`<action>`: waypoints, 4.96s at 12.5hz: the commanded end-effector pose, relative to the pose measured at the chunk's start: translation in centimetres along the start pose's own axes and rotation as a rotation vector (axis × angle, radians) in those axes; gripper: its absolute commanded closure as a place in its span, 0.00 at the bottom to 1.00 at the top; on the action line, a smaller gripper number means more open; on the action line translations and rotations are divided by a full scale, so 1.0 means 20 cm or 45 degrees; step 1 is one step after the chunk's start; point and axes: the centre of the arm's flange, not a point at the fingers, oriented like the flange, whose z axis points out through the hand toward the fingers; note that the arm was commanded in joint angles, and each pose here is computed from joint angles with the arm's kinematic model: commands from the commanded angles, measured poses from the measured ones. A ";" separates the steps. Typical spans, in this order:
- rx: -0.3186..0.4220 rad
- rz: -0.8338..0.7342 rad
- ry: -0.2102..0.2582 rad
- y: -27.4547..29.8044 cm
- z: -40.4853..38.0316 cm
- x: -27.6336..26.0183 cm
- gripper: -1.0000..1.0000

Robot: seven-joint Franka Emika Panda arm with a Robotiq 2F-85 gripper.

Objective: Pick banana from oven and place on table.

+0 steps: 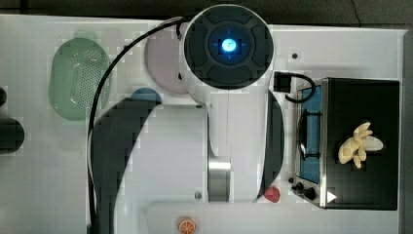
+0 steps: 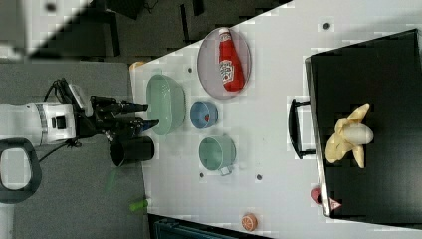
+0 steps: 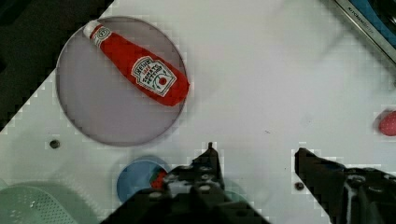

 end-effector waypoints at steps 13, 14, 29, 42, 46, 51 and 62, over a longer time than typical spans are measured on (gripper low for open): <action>0.154 0.124 0.111 1.40 -0.07 0.51 0.00; 0.148 0.103 0.136 1.49 -0.01 0.60 0.00; -0.005 0.137 0.009 1.72 0.93 1.13 0.00; 0.004 -0.033 0.230 1.52 0.31 1.21 0.80; -0.080 -0.242 0.125 1.11 -0.33 0.91 0.80; -0.111 -0.115 -0.093 0.56 -0.52 0.29 0.80; -0.078 0.200 -0.047 0.30 0.48 -0.09 0.80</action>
